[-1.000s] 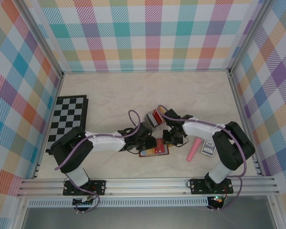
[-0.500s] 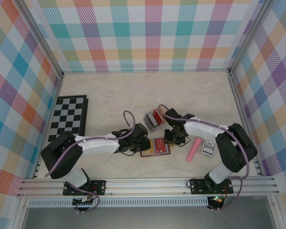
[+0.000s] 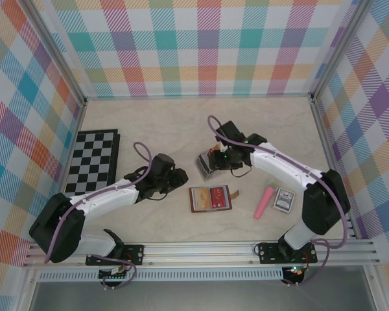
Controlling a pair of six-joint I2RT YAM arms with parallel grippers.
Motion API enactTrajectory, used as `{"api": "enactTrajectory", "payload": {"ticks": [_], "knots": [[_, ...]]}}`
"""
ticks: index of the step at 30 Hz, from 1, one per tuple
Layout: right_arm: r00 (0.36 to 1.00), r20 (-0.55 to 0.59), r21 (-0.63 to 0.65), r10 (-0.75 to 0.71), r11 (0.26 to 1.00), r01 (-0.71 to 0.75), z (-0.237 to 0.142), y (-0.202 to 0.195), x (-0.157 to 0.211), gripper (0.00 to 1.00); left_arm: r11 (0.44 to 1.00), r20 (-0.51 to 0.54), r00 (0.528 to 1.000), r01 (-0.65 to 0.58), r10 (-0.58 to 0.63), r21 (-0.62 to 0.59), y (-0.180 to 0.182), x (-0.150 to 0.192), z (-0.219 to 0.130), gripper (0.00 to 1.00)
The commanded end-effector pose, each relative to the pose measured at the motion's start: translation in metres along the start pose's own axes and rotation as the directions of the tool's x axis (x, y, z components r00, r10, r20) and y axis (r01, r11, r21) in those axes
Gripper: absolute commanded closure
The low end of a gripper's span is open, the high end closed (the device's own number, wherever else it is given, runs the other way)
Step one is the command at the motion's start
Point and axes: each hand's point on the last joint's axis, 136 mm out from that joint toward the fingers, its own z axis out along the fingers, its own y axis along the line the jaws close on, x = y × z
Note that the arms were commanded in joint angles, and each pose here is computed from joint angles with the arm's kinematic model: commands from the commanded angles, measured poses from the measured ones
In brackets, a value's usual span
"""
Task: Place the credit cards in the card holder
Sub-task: Pick up the credit card from the storage box.
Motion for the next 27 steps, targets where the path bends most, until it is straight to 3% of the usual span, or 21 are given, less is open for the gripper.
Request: {"api": "enactTrajectory", "payload": {"ticks": [1,9,21,27], "knots": [[0.990,-0.048,0.107,-0.133,0.985,0.138,0.017,0.000,-0.001,0.54,0.998,-0.010,0.998,0.055,-0.055,0.019,0.004,-0.005,-0.003,0.45],[0.954,-0.085,0.300,-0.287,0.906,0.300,0.049,0.005,-0.021,0.54,0.996,-0.017,0.996,0.089,-0.088,0.014,0.010,-0.011,0.004,0.38],[0.929,-0.154,0.392,-0.337,0.842,0.371,0.078,0.002,-0.024,0.53,0.995,-0.017,0.995,0.098,-0.098,0.006,0.016,-0.010,0.005,0.37],[0.926,-0.140,0.465,-0.351,0.802,0.375,0.069,-0.006,-0.034,0.55,0.995,-0.021,0.995,0.099,-0.099,0.009,0.015,-0.010,0.006,0.36]]}}
